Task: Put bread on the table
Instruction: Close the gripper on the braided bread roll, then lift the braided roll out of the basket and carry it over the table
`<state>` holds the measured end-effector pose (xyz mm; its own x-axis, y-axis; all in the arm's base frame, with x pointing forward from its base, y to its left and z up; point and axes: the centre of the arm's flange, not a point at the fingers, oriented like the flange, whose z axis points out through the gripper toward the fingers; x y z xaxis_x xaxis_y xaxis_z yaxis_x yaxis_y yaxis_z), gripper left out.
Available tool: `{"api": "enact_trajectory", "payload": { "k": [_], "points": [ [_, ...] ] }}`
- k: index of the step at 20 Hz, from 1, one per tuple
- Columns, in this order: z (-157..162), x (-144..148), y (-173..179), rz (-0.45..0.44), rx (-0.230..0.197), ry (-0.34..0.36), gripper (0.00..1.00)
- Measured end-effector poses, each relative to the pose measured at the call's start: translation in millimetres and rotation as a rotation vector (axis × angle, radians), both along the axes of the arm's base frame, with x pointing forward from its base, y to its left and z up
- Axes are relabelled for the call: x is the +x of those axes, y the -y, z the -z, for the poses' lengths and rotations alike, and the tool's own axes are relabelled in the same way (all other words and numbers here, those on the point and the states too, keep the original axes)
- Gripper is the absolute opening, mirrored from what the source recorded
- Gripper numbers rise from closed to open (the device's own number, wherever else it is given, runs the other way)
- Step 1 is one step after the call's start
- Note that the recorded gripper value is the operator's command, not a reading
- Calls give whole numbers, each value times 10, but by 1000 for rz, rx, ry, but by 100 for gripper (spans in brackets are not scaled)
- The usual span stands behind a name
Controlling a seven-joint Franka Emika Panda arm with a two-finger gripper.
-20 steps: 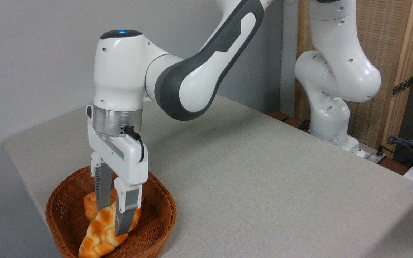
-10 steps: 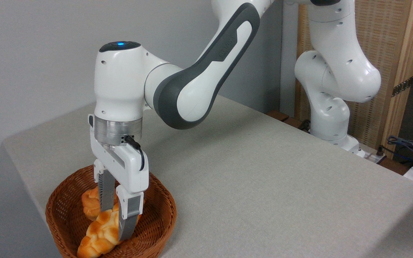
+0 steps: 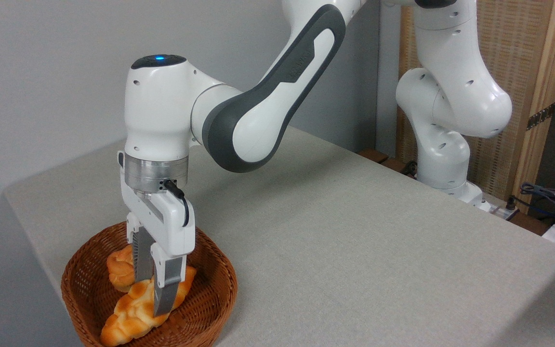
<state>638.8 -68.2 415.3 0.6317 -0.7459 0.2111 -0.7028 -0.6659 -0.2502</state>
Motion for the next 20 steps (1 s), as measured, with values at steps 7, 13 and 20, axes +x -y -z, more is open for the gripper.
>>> {"api": "enact_trajectory", "payload": {
  "k": [7, 13, 20],
  "points": [
    [1, -1, 5, 7, 2, 0, 14],
    [-9, 0, 3, 6, 2, 2, 14],
    [-259, -19, -66, -15, -18, 40, 9]
  ]
}}
